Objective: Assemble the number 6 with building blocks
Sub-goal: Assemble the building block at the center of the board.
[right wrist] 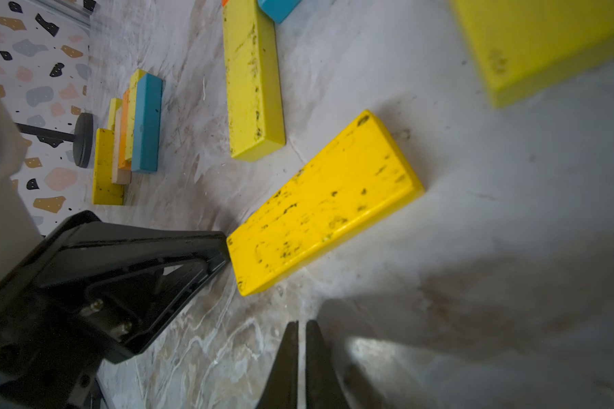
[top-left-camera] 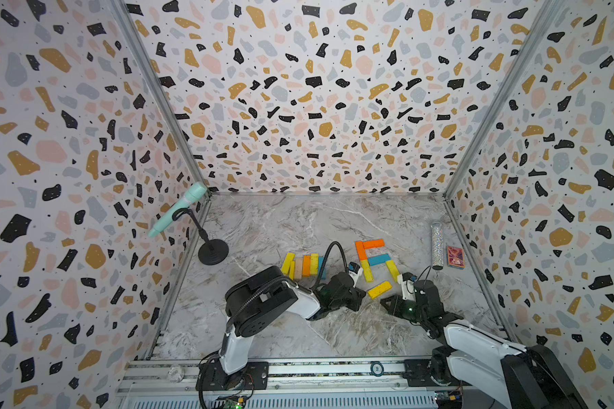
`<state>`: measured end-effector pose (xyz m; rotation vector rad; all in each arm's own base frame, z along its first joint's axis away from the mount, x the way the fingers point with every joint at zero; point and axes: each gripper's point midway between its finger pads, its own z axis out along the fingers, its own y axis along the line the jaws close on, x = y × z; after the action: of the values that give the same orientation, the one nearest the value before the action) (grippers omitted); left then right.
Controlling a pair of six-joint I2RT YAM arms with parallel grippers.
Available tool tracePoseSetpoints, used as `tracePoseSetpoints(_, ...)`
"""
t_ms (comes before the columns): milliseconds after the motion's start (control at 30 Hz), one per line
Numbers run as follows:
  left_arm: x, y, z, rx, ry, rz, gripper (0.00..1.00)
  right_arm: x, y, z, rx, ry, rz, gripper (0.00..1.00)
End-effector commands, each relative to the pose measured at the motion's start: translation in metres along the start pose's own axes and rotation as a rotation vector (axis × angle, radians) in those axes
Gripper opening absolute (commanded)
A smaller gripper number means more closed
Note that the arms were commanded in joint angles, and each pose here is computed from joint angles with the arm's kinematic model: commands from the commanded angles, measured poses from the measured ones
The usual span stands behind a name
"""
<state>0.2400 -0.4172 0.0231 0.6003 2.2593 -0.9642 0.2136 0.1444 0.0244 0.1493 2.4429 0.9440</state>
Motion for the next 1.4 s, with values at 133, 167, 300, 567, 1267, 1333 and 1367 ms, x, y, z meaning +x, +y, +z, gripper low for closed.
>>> tracePoseSetpoints(133,0.002,-0.001,0.011,0.008,0.004,-0.001,0.0,-0.003,0.005,0.002,-0.035,-0.01,-0.008,0.09)
tracePoseSetpoints(167,0.001,-0.001,0.012,0.004,0.001,-0.005,0.0,-0.002,0.004,0.003,-0.032,-0.011,-0.007,0.09)
tracePoseSetpoints(300,-0.004,-0.002,0.012,0.007,-0.019,-0.027,0.0,-0.003,0.002,0.005,-0.029,-0.014,-0.008,0.09)
tracePoseSetpoints(567,-0.006,0.003,0.013,-0.025,-0.021,-0.031,0.0,-0.006,0.004,0.012,-0.043,-0.009,-0.011,0.09)
tracePoseSetpoints(1267,-0.008,0.002,0.006,-0.024,-0.036,-0.032,0.0,-0.02,-0.002,0.02,0.009,-0.025,-0.012,0.09)
tracePoseSetpoints(1333,-0.007,0.003,0.005,-0.027,-0.034,-0.032,0.0,-0.021,-0.001,0.02,0.013,-0.021,-0.01,0.09)
tracePoseSetpoints(1367,-0.007,0.003,0.005,-0.028,-0.035,-0.032,0.0,-0.021,-0.001,0.021,0.01,-0.02,-0.01,0.1)
